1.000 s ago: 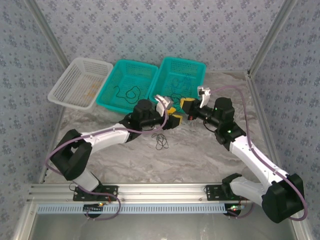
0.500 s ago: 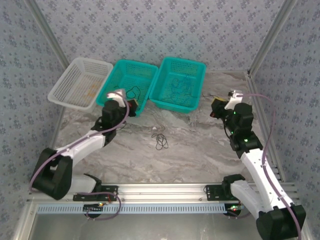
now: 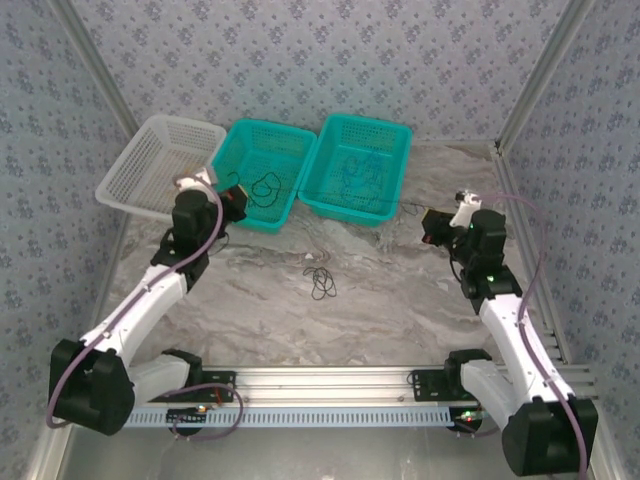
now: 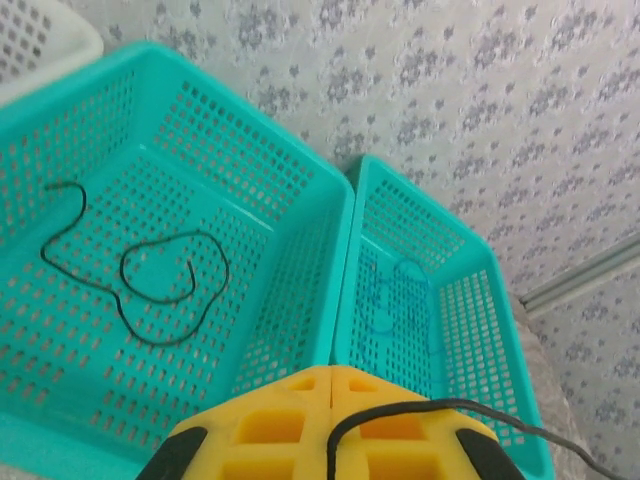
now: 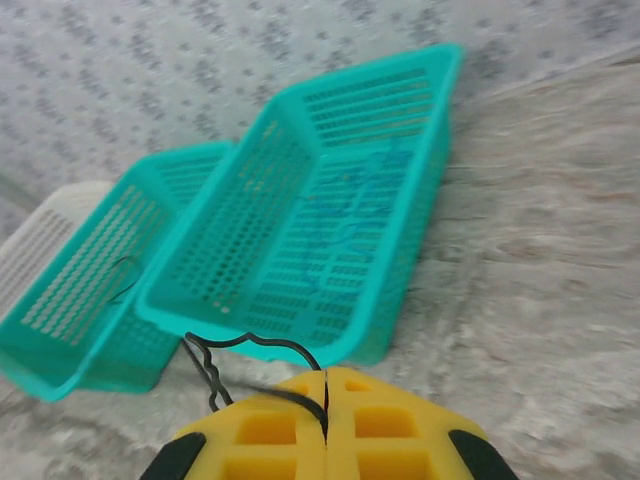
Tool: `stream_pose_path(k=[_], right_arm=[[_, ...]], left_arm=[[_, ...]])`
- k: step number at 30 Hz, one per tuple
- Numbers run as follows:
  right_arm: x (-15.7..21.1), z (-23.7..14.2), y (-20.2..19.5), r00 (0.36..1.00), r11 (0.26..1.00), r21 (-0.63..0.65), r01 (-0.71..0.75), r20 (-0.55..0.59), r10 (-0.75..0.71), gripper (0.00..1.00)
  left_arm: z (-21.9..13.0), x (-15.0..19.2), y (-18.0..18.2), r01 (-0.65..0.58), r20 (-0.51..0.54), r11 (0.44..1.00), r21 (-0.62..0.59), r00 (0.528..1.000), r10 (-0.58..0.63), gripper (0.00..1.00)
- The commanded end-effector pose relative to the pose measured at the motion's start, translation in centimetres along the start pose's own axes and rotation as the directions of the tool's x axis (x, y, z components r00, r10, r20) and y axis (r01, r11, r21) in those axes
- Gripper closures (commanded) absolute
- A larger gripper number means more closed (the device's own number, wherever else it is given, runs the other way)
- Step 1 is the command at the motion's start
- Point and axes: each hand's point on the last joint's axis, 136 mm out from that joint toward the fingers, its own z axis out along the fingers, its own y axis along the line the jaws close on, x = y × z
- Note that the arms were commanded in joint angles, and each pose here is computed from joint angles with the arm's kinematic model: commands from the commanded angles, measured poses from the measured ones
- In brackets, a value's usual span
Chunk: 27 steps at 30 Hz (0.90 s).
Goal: Untangle the cables
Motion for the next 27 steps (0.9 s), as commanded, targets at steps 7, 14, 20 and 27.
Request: stream_pose_path(k=[7, 14, 20, 27], right_arm=[[2.0, 6.3, 11.6, 0.97, 0.932, -0.331, 0.151, -0.134, -0.204, 1.0], [5.3, 13.9, 17.5, 0.933, 0.912, -0.383, 0.147, -0.253, -0.256, 1.0], [4.1, 21.1, 23.5, 0.932, 0.894, -0.418, 0.159, -0.236, -0.276, 1.0], [4.6, 24.8, 21.8, 0.891, 0.944, -0.216, 0.251, -0.331, -0.312, 0.31]], left_arm=[[2.0, -2.6, -0.4, -0.065, -0.105, 0.989, -0.135, 0.993, 0.05, 1.0], [3.7, -3.4, 1.2, -0.096, -0.124, 0.963, -0.252, 0.99, 0.066, 1.0], [5.7, -5.5, 3.2, -0.113, -0.097, 0.927, -0.357, 0.992, 0.084, 1.0], [8.8, -4.2, 5.4, -0.185, -0.254, 0.879, -0.439, 0.964, 0.076, 0.25]])
